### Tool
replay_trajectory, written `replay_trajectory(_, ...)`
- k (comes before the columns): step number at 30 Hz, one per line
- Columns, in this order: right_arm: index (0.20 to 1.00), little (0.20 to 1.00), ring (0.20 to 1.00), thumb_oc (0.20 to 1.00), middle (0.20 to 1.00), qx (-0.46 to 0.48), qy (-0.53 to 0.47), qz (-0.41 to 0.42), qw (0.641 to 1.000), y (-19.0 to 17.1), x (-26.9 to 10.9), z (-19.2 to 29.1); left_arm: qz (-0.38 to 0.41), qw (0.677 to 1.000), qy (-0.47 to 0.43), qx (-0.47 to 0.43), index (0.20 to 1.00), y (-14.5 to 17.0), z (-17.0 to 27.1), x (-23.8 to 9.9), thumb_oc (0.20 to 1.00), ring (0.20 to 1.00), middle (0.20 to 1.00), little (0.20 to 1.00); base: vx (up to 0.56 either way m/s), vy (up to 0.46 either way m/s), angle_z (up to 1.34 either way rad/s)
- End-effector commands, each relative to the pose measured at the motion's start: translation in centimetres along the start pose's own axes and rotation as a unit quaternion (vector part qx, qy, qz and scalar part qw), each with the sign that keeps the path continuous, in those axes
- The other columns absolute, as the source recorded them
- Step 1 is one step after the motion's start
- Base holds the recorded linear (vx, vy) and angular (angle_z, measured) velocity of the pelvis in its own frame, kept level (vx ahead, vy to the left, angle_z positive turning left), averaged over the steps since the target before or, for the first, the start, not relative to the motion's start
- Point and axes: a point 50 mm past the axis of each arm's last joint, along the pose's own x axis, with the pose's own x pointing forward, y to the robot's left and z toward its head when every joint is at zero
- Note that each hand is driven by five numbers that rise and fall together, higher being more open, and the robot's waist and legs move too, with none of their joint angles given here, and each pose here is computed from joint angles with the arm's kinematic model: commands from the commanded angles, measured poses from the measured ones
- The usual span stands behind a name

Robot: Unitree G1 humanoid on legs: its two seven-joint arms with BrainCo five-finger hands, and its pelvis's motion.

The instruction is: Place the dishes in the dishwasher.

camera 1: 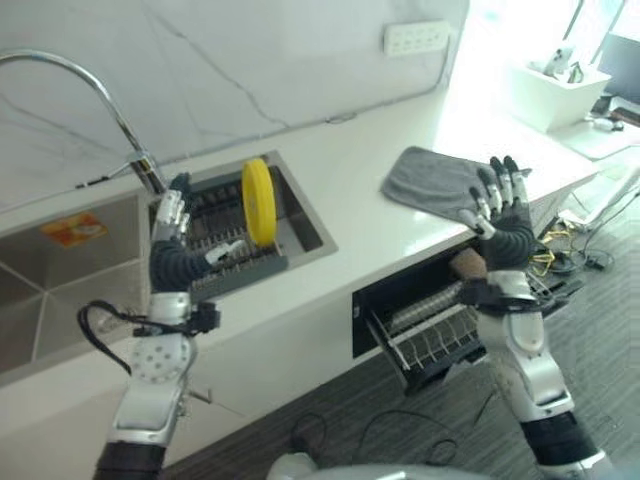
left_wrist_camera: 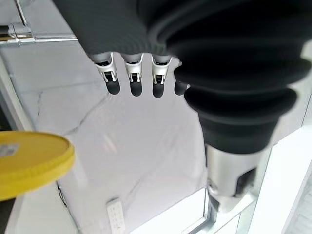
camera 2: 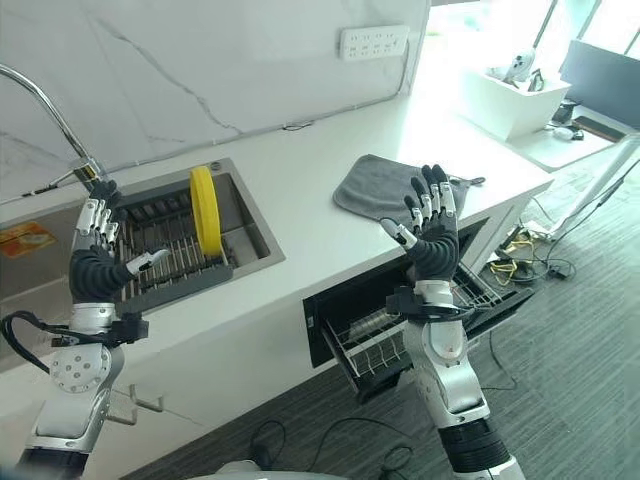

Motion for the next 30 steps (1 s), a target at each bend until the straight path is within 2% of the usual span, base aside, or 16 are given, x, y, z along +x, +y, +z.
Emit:
replay_trajectory(1, 1.000, 1.000, 1.000, 1.000, 1.000, 0.019, -0.073, 0.060, 0.995, 1.6, 1.4, 2.8, -0.006, 0.997, -0.074, 0.000, 1.000, 0.2, 2.5, 1.4, 1.000, 1.000, 1.000, 1.000, -0.04, -0.030, 0.04)
replay_trajectory(9, 1.000, 1.000, 1.000, 1.000, 1.000, 0.014, -0.082, 0.118, 0.990, 4.8, 3.5, 3.6, -0.020, 0.997, -0.074, -0.015, 1.000, -0.3, 2.5, 1.7, 1.000, 1.000, 1.000, 1.000, 0.00, 0.099, 0.09)
replay_trajectory(16, 1.000, 1.000, 1.000, 1.000, 1.000, 0.025, -0.079, 0.065, 0.994, 3.3, 2.7, 3.5, -0.074, 0.994, -0.079, -0.013, 1.000, -1.7, 2.3, 2.3, 1.000, 1.000, 1.000, 1.000, 0.03, 0.225, 0.19)
replay_trajectory(21, 1.000, 1.000, 1.000, 1.000, 1.000, 0.020, -0.075, 0.084, 0.993, 3.9, 2.9, 3.0, -0.055, 0.995, -0.084, -0.013, 1.000, -1.2, 2.5, 2.9, 1.000, 1.000, 1.000, 1.000, -0.01, -0.005, 0.22)
replay_trajectory(30, 1.000, 1.000, 1.000, 1.000, 1.000, 0.025, -0.069, 0.071, 0.995, 3.1, 2.7, 2.5, -0.052, 0.994, -0.088, -0.033, 1.000, -2.0, 2.6, 2.6, 1.000, 1.000, 1.000, 1.000, 0.01, -0.097, 0.05)
